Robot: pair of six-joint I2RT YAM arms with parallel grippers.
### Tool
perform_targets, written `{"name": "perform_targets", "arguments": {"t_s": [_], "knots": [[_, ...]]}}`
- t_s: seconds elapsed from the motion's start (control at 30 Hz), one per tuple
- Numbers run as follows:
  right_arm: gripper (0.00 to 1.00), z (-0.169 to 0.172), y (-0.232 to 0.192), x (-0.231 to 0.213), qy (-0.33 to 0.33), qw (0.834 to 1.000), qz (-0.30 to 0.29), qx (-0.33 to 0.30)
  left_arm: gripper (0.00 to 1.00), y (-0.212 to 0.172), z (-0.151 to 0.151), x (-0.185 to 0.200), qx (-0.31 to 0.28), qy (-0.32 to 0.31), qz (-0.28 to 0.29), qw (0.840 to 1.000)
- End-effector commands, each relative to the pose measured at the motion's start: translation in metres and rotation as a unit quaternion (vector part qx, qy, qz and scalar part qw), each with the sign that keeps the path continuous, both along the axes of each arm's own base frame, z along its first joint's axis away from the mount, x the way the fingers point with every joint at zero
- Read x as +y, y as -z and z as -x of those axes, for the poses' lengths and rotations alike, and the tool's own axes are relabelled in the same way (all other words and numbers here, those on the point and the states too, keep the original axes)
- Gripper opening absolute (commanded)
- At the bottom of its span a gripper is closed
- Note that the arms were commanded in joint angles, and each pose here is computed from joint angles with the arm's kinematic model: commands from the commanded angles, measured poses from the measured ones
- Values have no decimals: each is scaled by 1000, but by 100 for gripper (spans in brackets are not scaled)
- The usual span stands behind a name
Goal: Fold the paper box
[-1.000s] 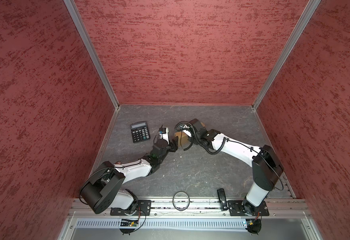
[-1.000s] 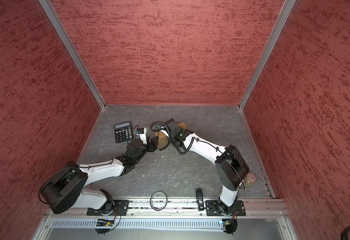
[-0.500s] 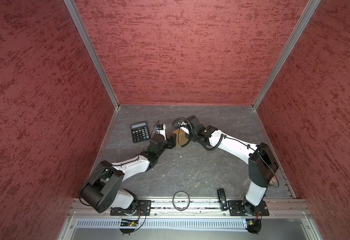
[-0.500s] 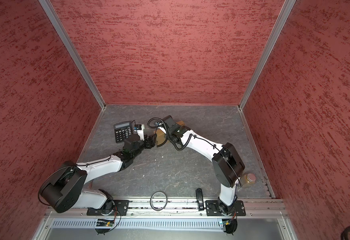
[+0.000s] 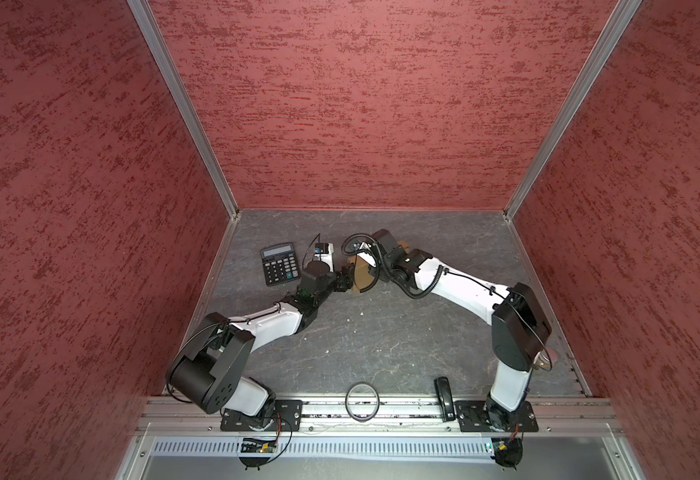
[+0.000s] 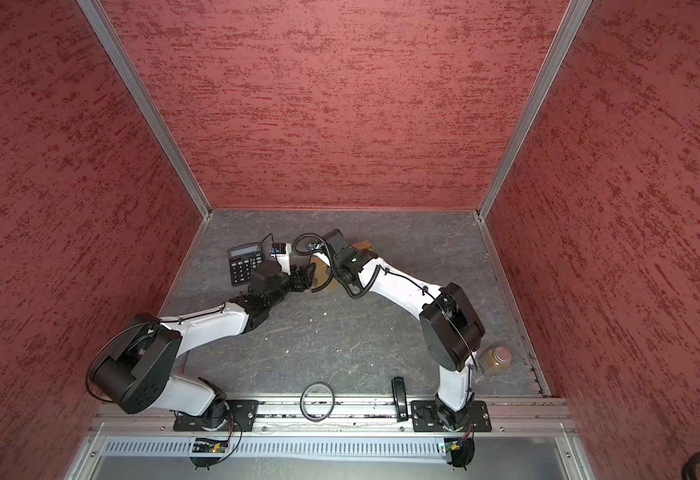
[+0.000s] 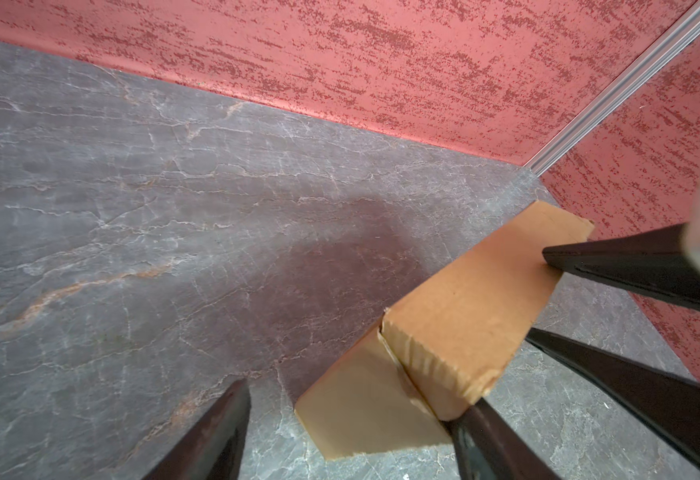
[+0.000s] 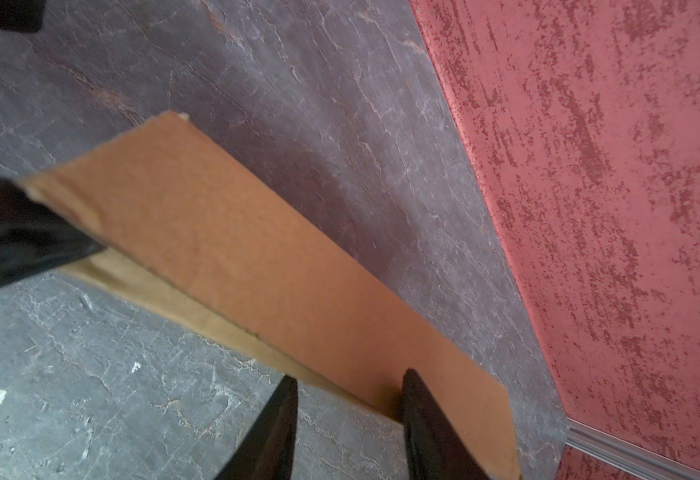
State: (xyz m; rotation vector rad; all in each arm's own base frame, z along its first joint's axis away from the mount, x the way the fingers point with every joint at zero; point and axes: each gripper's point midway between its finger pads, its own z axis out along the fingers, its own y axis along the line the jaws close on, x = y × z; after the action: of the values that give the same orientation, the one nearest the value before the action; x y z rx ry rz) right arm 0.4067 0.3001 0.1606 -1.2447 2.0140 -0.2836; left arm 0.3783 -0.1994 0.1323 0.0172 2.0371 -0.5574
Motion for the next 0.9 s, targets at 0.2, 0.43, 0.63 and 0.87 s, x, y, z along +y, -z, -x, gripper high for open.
{"name": "perform_targets", "arguments": {"t_s": [0.2, 0.43, 0.63, 0.87], "knots": [[39, -6, 11, 18, -9, 999, -11, 30, 79, 108, 63, 23, 179, 43, -120, 976], [38, -10, 14, 20, -3, 999, -13, 41, 82, 102, 62, 17, 166, 59, -118, 977], [38, -10, 13, 21, -5, 999, -17, 42, 85, 99, 63, 14, 160, 71, -115, 978], [38, -11, 9, 22, -4, 999, -23, 41, 85, 100, 66, 16, 163, 70, -109, 978]]}}
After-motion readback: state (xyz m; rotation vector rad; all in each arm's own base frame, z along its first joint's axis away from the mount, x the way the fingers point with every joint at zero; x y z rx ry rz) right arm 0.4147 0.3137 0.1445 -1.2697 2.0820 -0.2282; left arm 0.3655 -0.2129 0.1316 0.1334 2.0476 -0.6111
